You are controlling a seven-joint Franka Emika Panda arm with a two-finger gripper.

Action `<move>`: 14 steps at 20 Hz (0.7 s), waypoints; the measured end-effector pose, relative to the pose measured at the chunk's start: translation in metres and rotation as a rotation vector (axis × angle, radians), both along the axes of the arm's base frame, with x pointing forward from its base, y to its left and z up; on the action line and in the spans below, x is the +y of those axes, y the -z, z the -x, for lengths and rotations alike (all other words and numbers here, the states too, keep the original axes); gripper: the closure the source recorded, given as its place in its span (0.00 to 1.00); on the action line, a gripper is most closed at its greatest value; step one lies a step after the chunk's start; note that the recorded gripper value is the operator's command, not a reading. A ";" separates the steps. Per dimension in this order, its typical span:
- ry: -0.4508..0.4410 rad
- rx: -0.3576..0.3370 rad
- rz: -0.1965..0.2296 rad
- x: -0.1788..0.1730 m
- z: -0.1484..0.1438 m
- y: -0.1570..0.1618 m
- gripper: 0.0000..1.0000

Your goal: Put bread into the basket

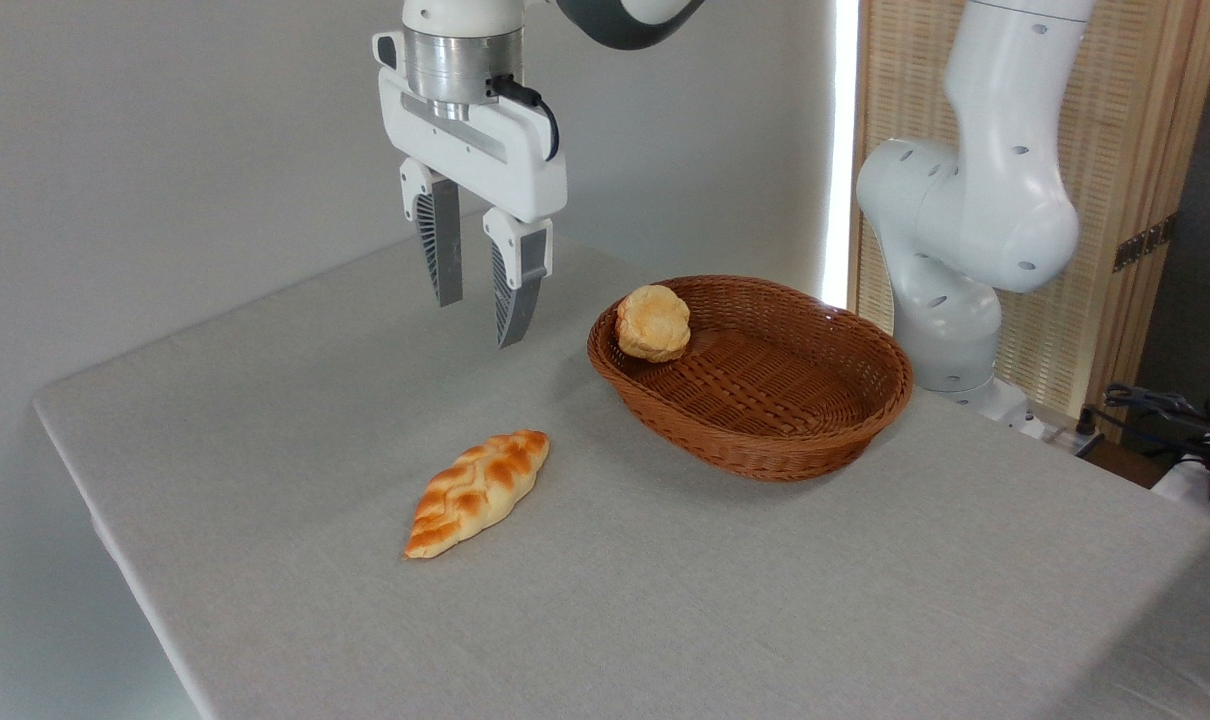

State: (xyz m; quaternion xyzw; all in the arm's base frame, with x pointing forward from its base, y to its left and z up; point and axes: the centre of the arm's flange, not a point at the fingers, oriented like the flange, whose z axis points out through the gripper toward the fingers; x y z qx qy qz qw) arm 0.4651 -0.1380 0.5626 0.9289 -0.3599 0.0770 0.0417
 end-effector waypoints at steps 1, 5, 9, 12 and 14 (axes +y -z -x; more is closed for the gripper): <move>-0.001 -0.007 0.003 0.002 -0.005 -0.004 0.00; -0.009 -0.019 0.010 0.003 -0.024 -0.015 0.00; -0.028 -0.012 0.012 0.010 -0.047 -0.025 0.00; -0.037 -0.017 0.014 0.012 -0.062 -0.031 0.00; -0.044 -0.022 0.015 0.013 -0.070 -0.034 0.00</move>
